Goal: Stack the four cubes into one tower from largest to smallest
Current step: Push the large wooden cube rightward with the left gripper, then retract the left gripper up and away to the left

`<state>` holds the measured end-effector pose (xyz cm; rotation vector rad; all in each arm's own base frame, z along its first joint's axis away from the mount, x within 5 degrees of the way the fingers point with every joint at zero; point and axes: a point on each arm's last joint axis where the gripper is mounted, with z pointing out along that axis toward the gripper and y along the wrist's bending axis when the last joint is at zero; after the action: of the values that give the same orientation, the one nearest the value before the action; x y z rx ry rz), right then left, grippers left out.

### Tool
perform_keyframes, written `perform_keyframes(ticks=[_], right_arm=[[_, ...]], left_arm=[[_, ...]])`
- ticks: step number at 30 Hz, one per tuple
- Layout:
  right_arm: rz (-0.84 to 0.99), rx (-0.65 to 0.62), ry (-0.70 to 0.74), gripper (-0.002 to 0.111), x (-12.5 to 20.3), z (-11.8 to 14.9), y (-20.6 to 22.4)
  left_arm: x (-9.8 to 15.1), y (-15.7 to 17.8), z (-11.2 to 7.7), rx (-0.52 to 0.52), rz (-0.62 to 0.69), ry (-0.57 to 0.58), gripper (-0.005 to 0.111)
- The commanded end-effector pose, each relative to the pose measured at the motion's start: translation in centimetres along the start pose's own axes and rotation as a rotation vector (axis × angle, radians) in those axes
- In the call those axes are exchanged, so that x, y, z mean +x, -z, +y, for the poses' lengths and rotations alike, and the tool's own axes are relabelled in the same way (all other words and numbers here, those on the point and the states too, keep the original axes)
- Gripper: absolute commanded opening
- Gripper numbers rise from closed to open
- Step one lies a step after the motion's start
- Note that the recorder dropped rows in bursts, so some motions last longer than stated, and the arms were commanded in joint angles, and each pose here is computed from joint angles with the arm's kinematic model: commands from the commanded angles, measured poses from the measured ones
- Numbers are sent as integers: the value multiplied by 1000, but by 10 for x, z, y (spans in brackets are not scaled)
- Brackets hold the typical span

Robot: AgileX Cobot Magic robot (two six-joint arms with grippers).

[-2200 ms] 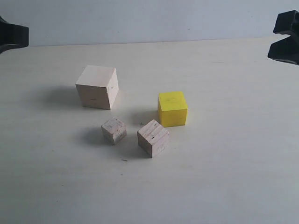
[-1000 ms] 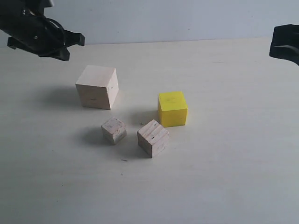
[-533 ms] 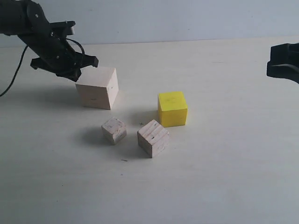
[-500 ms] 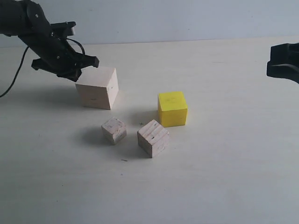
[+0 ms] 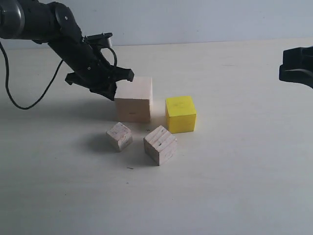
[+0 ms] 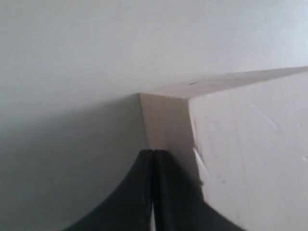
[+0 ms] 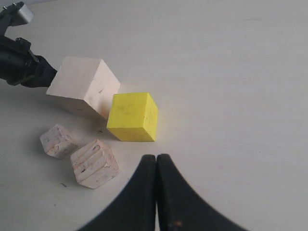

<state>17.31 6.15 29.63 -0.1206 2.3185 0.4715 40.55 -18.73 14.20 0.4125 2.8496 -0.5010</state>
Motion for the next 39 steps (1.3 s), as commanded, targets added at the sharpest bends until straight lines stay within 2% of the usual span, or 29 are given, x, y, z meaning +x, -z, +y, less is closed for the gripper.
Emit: perform_keyframes(ticks=[1,17,22,26,32,35,39], right_arm=[[-5,2,20,0,-2,1,1],[-5,2,22,0,-2,1,1],[-7,2,22,0,-2,0,1],[-36,5,22,0,-5,0,0],[-63,20,103,0,-18,-1,-12],[-45,21,99,0,-31,0,-22],[22,26,137,0,-47,0,-48]], left_arm=[[4,-1,-14,43,35,15,0],[5,-1,-14,45,41,19,0],[3,11,-12,-19,23,-28,0],[-2,44,-15,-78,-42,-75,0],[-3,115,-33,-93,-208,-141,0],[2,148,-39,-107,-309,-173,0],[23,187,-46,-101,-417,-189,0]])
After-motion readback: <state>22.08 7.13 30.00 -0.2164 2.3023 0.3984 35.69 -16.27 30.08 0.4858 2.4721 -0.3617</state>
